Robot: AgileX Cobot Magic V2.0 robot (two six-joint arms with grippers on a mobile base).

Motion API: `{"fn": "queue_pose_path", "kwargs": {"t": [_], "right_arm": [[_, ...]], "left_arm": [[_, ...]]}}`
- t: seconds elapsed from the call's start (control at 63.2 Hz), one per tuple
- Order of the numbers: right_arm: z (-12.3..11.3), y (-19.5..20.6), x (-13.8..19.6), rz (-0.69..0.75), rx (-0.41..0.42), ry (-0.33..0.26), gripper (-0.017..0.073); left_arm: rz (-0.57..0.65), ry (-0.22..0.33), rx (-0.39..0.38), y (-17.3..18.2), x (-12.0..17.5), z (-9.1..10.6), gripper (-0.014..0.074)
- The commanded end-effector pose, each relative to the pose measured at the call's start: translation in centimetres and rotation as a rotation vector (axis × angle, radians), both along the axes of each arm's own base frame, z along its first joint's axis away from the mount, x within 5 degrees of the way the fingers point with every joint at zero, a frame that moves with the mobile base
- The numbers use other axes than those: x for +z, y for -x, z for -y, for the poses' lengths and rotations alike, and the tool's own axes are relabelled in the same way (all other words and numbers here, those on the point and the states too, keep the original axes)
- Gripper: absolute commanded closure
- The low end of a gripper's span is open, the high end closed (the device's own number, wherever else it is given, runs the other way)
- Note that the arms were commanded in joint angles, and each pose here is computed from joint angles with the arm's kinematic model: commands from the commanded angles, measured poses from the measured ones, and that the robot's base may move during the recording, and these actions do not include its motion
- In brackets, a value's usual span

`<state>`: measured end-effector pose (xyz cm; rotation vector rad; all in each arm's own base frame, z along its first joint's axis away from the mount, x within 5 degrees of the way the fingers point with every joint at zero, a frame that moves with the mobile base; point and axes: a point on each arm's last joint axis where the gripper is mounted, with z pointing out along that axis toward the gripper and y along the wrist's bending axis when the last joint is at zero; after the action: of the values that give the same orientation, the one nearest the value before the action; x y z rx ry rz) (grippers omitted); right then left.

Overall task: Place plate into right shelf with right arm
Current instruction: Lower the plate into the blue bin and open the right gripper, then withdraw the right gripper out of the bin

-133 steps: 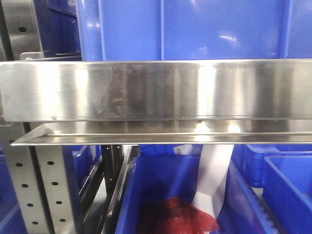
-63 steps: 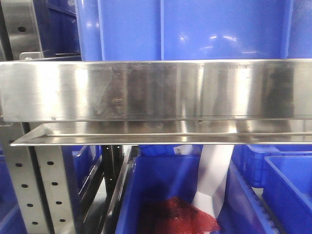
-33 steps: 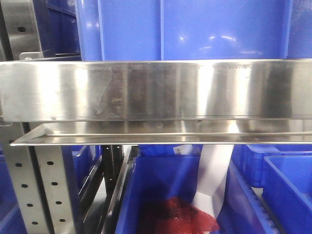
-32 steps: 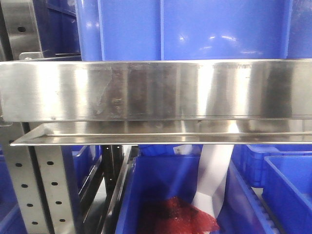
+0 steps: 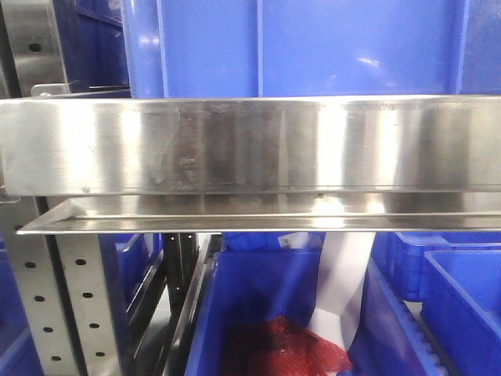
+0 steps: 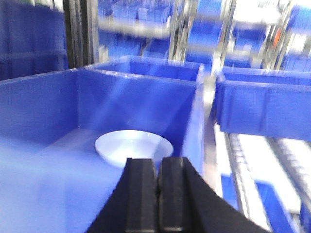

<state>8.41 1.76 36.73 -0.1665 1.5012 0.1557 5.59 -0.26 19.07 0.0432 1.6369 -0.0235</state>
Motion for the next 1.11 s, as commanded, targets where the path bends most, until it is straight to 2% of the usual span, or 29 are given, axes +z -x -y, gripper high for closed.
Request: {"fn": "queue_pose_path", "kwargs": {"t": [0.0, 0.237, 0.49, 1.091], "right_arm": [[0.6, 2.5, -0.6, 0.138, -0.004, -0.013, 0.0505], [1.2, 5.3, -5.2, 0.189, -0.005, -0.024, 0.0505], [1.1, 4.6, -7.7, 0.061, -0.012, 0.0, 0.0505], [1.1, 4.5, -7.9, 0.068, -0.01, -0.001, 0.0505]], "left_arm": [[0.077, 0.004, -0.001, 0.0, 0.5, 0.0, 0.064], [0.077, 0.004, -0.001, 0.0, 0.5, 0.0, 0.064], [0.077, 0.004, -0.001, 0.0, 0.5, 0.0, 0.064], [0.077, 0.004, -0.001, 0.0, 0.5, 0.0, 0.064]]}}
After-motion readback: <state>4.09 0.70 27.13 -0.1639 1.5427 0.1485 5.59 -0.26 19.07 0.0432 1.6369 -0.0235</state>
